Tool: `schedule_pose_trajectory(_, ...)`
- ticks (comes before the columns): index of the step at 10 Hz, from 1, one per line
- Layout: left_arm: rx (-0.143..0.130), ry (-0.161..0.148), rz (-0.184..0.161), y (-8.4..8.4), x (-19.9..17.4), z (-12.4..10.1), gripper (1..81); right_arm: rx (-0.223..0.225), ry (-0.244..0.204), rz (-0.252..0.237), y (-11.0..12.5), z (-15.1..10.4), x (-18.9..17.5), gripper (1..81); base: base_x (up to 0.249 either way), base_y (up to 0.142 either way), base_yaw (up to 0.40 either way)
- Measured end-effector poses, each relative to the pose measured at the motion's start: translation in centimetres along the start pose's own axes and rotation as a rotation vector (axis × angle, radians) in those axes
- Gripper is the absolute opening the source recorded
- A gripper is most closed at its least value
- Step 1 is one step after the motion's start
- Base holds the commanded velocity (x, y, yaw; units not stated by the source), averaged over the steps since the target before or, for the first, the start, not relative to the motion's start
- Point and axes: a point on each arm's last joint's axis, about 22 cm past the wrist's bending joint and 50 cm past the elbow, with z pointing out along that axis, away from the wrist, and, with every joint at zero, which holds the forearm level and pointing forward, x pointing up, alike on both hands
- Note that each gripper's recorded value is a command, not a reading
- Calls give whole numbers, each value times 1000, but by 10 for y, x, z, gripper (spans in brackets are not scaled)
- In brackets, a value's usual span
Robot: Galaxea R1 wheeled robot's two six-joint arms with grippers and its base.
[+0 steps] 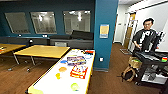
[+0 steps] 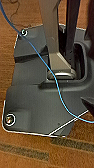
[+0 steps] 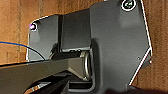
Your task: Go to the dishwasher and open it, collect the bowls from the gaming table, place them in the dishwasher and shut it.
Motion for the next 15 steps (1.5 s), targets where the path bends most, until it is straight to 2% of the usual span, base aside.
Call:
schedule_pose_trajectory(5,9,-3,1,-6,-2,-2,811,8,-5,1,-7,2,-1,811,0,192,0)
schedule_pose_trajectory(7,-2,-5,-1,2,-3,0,811,-1,-7,-35,0,0,-2,811,0,149,0)
schedule_pose_trajectory(11,0,-1,0,0,-1,0,811,-4,-4,-37,1,0,0,811,0,144,0)
schedule_pose_trajectory(13,6,-3,0,-4,-2,-1,811,5,-10,-39,-6,2,-5,811,0,135,0)
schedule_pose_trajectory(15,-3,-1,0,2,-2,1,811,-1,-6,-40,-1,1,-2,811,0,120,0)
